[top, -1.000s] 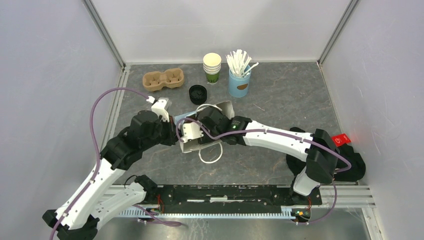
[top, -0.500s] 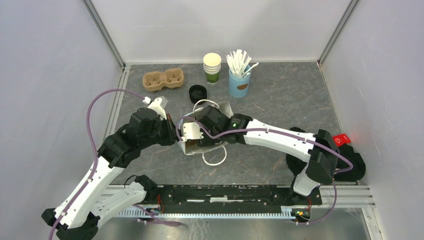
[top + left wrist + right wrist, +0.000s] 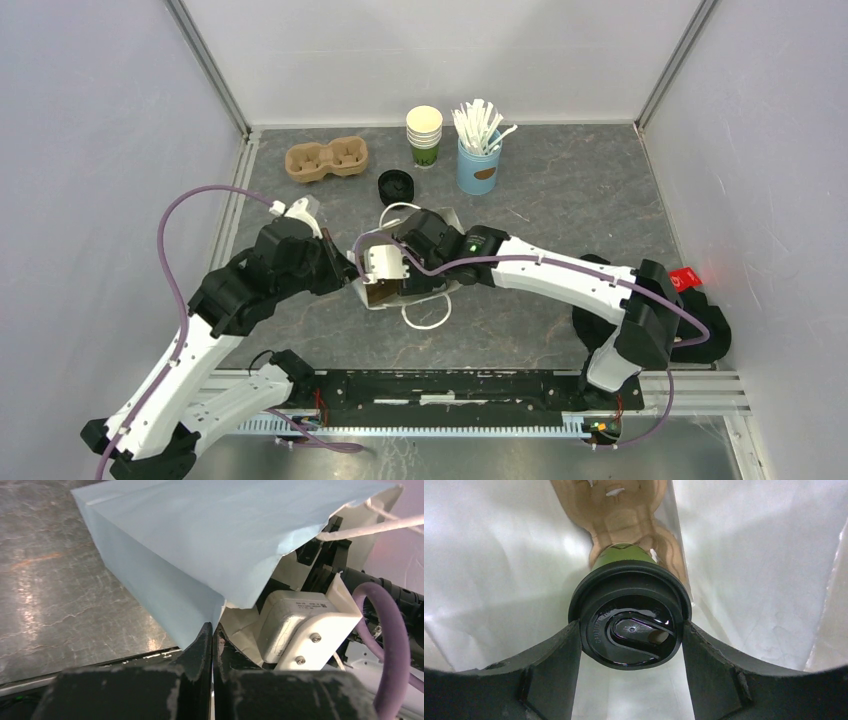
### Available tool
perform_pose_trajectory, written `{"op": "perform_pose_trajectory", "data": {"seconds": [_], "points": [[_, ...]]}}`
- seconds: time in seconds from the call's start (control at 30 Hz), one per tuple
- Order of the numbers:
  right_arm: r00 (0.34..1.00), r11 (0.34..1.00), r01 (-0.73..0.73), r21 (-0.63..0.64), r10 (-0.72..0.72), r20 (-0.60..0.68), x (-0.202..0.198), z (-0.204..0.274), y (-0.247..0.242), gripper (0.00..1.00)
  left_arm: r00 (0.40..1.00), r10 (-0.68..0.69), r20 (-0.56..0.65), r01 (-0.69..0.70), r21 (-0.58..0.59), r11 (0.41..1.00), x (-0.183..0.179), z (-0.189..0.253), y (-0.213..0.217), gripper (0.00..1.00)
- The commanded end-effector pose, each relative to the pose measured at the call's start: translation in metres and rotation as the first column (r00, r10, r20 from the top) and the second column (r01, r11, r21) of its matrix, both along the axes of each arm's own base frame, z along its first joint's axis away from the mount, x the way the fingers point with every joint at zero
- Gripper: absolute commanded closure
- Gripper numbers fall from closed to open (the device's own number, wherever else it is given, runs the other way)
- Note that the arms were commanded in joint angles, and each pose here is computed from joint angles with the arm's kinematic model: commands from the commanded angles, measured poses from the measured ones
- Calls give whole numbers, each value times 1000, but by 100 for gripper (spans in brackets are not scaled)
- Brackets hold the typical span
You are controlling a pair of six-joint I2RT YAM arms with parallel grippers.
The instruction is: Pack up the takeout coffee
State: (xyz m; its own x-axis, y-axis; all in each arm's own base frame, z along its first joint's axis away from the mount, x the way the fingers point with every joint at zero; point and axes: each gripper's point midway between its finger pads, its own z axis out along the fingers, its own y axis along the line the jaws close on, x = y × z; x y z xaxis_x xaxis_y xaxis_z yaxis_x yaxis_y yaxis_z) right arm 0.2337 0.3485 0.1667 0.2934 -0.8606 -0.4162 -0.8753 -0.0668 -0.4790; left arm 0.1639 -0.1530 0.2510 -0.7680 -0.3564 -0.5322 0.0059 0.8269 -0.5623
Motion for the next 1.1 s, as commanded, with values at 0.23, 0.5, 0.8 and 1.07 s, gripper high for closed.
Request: {"op": "perform_pose_trajectory", "data": {"seconds": [0.23, 0.5, 0.8, 1.07], "points": [[970, 963, -235, -134, 224, -93, 2, -45, 10, 73, 984, 171, 59, -177, 144, 974, 27, 9, 30, 98], [972, 956, -229, -183, 215, -94, 16, -71, 22, 75, 986, 153, 70, -165, 216, 962, 37, 3, 31, 98], [988, 987, -128, -100, 117, -104, 13, -39, 23, 77, 979, -146, 143, 124, 148, 981, 29, 22, -8, 98], [986, 996, -20, -82, 6, -169, -17, -19, -14, 77, 911, -361, 200, 361, 37, 932, 8, 37, -44, 98]]}}
